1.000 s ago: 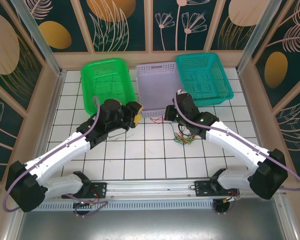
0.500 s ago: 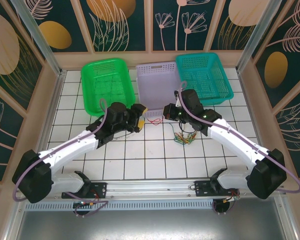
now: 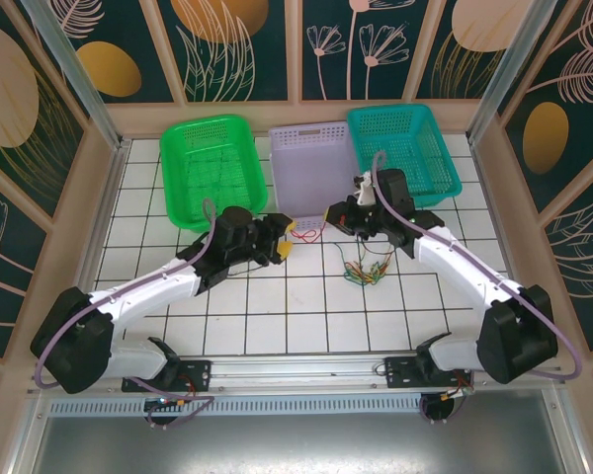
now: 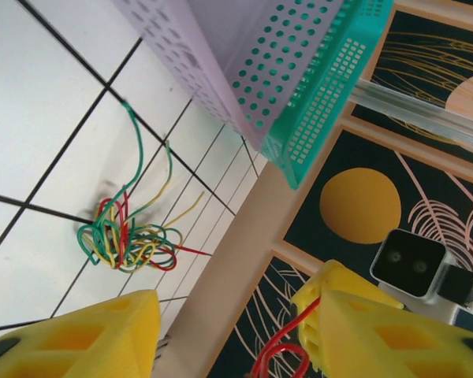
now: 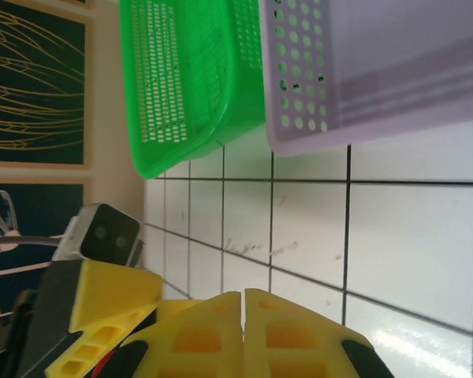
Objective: Untangle the cables
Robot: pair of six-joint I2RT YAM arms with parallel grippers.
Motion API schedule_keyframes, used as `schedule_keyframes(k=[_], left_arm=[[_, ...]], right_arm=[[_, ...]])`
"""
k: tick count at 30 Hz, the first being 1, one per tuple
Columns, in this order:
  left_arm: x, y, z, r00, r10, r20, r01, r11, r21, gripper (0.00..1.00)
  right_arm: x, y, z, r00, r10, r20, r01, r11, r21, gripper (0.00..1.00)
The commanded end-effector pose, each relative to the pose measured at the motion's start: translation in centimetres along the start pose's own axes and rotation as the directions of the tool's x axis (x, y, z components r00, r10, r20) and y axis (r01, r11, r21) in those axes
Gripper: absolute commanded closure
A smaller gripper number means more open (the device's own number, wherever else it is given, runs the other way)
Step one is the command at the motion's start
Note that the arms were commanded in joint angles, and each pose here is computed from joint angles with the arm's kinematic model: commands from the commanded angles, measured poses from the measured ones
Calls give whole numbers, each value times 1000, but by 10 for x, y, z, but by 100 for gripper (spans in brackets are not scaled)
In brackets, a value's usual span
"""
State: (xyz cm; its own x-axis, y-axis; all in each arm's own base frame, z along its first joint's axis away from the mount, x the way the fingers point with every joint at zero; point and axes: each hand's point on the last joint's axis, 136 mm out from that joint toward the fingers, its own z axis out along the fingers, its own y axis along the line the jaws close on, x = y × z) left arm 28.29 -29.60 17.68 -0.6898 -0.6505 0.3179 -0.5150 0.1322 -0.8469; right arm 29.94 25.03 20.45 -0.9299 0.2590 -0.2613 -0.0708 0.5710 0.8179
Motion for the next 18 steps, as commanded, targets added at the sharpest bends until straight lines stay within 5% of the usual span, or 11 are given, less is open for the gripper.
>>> schedule_keyframes(k=[1, 6, 12, 18], left_arm=[[10, -18, -4, 999, -23, -41, 27, 996, 90, 50], [6, -23, -8, 1000, 10, -11, -9, 995, 99, 62], [-6, -37, -25, 963, 255, 91, -254, 967, -22, 45], [9, -23, -4, 925, 372, -71, -379, 908, -178, 45]], right_arm=[[14, 8, 5, 992, 69, -107, -78, 993, -86, 100], [10, -4, 3, 996, 40, -84, -40, 999, 4, 100], [2, -21, -3, 996, -73, -53, 82, 981, 176, 100], [-2, -19, -3, 990, -136, -43, 142, 956, 257, 100]])
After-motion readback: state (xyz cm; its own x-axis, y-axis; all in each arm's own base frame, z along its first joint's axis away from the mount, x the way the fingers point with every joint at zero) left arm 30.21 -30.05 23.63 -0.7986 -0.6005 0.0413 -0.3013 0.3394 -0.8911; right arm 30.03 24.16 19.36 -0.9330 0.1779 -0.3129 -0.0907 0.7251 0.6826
